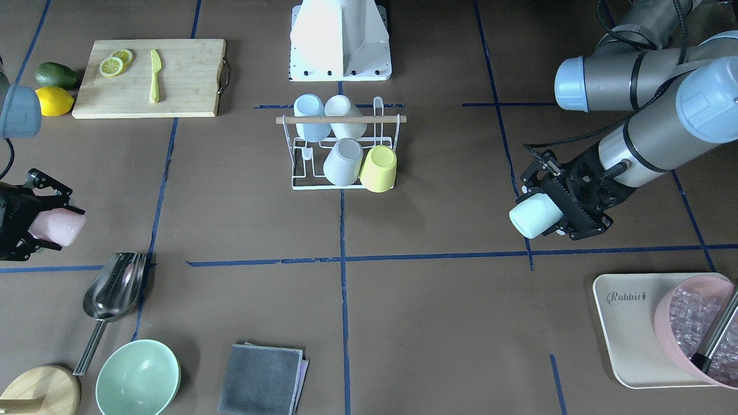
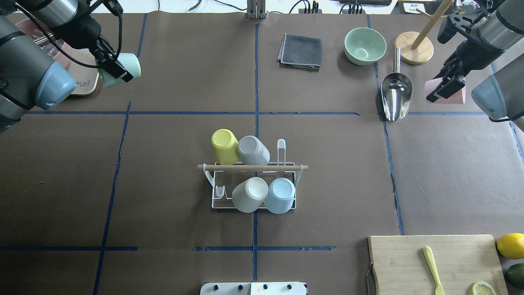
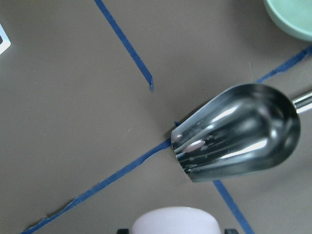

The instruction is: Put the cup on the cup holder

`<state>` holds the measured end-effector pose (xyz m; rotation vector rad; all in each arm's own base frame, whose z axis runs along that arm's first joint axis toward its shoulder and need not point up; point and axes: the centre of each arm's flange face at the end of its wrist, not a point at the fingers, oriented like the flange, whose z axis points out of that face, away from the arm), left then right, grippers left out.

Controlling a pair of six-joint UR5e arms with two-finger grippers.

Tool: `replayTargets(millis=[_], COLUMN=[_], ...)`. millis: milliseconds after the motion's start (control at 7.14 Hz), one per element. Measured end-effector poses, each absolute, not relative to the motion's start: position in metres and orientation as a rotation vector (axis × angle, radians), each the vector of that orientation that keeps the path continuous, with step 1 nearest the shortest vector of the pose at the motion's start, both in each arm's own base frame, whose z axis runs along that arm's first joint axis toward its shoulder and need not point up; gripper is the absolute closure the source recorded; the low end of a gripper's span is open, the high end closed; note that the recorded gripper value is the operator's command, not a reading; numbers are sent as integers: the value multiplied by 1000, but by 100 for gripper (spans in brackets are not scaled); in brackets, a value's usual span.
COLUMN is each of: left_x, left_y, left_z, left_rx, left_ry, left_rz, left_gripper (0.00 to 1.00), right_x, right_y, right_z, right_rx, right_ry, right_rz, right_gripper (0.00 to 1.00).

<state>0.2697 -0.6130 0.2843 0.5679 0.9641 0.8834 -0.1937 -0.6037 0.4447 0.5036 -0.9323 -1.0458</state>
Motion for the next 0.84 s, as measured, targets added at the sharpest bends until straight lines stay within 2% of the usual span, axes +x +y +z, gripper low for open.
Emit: replayTargets(millis=[280,841], left_x=[278,333], left_y=[-599,-548], left_z=[252,201], left_rx=[775,1259], left_ry=[999,996], left_rz=[945,959], left_gripper=[95,95], right_x=[-193,-188], right_y=[-602,-583], right_z=[435,421], right_rx=[712,1022], right_ry=[-911,-992], right_rz=[-1120,-1001], right_gripper=[100,100])
